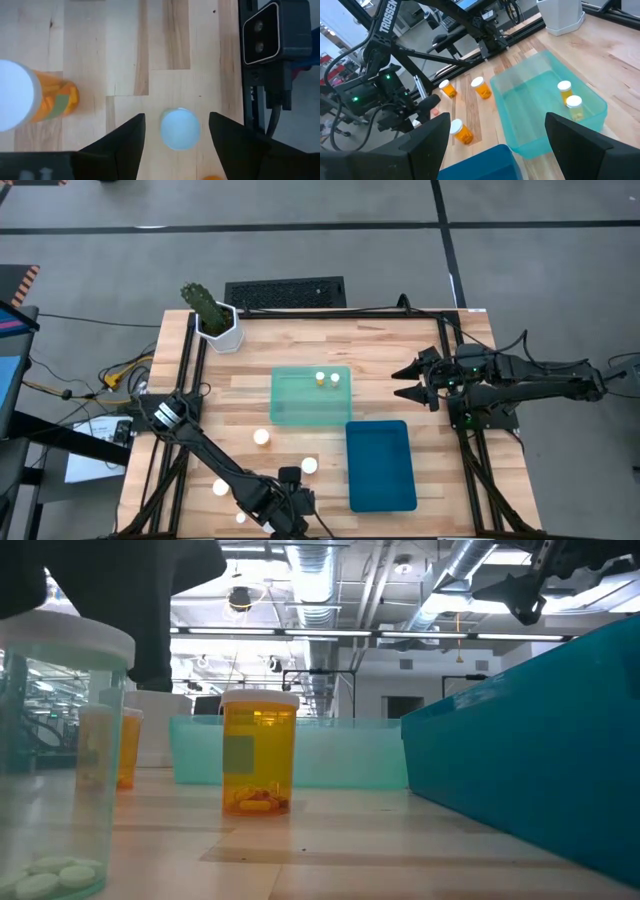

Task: Pick and place medicine bottles into bin by pill shape (circle, oval)
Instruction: Put the blue pill bottle into the light blue bin

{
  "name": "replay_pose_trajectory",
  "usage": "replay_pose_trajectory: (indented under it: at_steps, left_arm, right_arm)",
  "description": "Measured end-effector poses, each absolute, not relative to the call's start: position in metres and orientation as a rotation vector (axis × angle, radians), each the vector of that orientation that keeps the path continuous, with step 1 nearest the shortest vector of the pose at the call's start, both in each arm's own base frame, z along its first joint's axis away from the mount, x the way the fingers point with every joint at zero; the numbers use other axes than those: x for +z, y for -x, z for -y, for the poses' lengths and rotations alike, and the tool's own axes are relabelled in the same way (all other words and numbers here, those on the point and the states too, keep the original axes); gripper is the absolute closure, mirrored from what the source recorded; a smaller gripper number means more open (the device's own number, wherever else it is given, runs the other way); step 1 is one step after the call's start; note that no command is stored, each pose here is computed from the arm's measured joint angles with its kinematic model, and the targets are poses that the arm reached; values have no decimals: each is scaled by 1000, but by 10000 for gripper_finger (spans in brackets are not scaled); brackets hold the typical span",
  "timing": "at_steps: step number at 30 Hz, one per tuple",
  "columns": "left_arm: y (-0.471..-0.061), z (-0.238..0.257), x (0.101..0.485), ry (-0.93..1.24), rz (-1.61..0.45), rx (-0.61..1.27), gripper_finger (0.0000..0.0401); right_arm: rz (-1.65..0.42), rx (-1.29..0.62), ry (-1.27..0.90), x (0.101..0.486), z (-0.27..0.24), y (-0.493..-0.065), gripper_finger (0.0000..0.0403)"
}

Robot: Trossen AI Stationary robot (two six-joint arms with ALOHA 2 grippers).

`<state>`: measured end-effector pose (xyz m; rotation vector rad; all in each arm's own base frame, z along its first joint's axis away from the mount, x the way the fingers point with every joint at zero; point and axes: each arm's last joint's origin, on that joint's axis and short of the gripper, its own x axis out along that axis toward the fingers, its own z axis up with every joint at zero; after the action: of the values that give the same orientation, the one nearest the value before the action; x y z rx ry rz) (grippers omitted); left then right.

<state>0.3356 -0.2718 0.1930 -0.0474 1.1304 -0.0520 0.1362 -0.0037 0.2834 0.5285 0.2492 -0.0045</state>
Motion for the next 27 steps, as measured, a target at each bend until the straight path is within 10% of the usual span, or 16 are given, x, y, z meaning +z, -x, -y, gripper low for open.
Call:
replay_pose_trajectory:
  at_steps: [27]
  left_arm:
    - [-335, 272, 193, 48, -1150, -84, 268]
  right_arm:
    - [-257, -7, -530, 283, 4, -136, 69]
